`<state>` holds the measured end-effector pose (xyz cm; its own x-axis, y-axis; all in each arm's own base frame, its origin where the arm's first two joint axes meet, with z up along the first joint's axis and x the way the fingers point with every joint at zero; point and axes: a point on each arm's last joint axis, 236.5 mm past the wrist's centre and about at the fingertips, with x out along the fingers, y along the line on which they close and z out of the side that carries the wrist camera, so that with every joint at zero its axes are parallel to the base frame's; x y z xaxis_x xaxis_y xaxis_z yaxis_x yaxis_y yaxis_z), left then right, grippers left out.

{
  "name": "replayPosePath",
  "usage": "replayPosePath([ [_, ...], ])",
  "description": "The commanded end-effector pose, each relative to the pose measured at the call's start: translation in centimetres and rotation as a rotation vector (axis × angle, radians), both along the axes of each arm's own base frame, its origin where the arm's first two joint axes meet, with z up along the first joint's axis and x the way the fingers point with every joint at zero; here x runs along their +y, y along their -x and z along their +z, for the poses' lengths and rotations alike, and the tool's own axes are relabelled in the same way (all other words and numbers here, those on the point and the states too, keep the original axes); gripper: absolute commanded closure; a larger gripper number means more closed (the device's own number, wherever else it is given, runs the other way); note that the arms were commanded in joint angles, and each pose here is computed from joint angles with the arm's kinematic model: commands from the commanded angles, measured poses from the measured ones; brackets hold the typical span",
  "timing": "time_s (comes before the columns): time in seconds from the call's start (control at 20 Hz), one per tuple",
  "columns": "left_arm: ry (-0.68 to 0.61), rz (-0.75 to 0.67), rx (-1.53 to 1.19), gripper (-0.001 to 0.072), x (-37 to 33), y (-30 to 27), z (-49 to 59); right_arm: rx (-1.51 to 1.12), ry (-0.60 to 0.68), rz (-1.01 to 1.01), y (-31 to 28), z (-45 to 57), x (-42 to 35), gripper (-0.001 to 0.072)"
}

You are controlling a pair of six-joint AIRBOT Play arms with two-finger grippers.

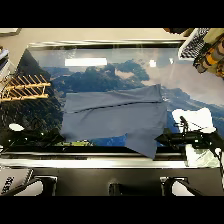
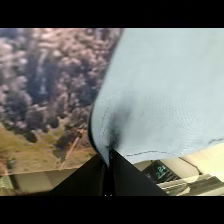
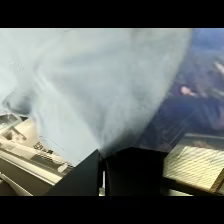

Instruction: Fold the clothes and pants, and hang the long-sleeved shirts on hangers.

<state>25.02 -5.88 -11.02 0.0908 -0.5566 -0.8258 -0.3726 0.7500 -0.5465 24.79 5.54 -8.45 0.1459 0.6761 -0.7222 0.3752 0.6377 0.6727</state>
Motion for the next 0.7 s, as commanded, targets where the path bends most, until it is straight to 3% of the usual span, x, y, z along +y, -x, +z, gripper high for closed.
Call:
replayPosePath([
  [0.0, 0.04, -0.027, 0.02, 0.0693, -0.9, 0.6, 0.8, -0.039, 0.011, 0.007, 0.0, 1.6, 0.1, 0.0682],
  [0.2, 0.033, 0.012, 0.025, 0.0693, -0.3, 1.4, 3.4, -0.035, 0.05, 0.038, 2.3, 4.5, 0.4, 0.0682],
  [0.45, -0.162, -0.019, 0.094, 0.0694, 3.7, 5.5, 5.9, -0.078, 0.128, 0.041, 5.7, 8.9, 1.0, 0.0682],
  [0.65, -0.169, 0.045, -0.017, 0.0694, 4.1, 2.0, 8.2, -0.24, 0.124, 0.012, 3.3, 11.2, 1.5, 0.0681],
])
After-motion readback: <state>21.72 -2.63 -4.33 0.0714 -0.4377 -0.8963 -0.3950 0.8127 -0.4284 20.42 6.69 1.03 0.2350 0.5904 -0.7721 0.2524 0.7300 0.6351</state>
